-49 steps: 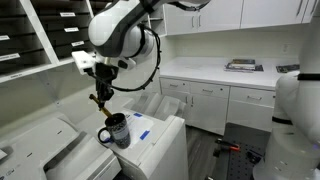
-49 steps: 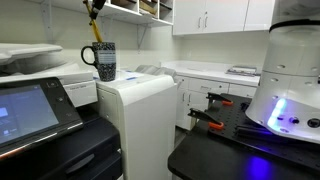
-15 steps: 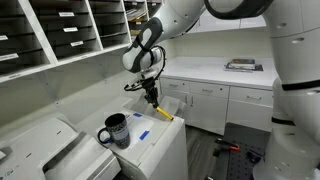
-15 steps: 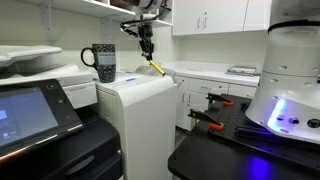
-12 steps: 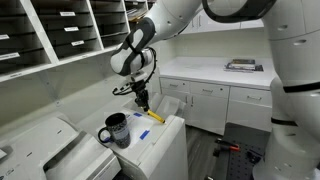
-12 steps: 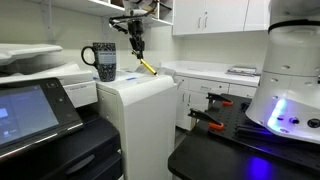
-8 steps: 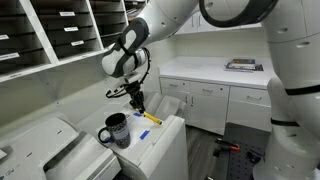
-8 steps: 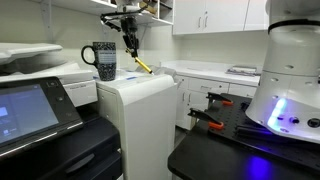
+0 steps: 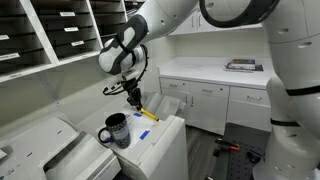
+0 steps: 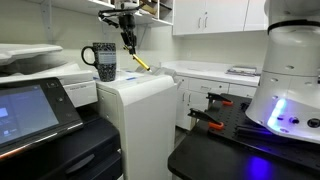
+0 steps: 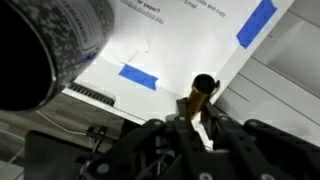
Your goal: Remove the yellow pen from the mug
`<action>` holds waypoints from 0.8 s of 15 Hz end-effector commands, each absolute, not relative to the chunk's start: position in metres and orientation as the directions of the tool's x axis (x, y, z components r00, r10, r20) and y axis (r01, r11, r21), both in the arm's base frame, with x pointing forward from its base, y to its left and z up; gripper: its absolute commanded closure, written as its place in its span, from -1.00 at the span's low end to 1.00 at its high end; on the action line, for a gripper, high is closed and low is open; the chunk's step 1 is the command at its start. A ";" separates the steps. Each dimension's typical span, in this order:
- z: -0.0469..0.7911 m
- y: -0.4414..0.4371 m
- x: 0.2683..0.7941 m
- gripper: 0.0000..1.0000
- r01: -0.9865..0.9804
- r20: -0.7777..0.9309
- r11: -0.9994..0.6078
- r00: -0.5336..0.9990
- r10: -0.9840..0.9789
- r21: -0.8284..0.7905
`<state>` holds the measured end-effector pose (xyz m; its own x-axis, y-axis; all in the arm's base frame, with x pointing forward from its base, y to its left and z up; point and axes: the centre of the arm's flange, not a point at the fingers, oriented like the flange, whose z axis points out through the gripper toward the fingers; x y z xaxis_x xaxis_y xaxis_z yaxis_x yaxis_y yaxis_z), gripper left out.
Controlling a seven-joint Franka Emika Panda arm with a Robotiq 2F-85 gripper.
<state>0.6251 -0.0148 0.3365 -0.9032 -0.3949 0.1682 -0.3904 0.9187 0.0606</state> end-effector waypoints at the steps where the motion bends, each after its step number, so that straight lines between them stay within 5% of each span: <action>1: 0.336 -0.015 0.625 0.59 -0.390 0.169 0.919 -0.903 -0.395 0.060; 4: 0.336 -0.016 0.625 0.59 -0.389 0.169 0.919 -0.904 -0.394 0.060; 5: 0.336 -0.016 0.625 0.90 -0.389 0.169 0.919 -0.904 -0.394 0.060; 12: 0.309 -0.036 0.634 0.90 -0.292 0.253 0.952 -0.918 -0.307 0.094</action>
<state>0.6219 -0.0338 0.3102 -0.9064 -0.3514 0.2343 -0.3425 0.9362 0.0788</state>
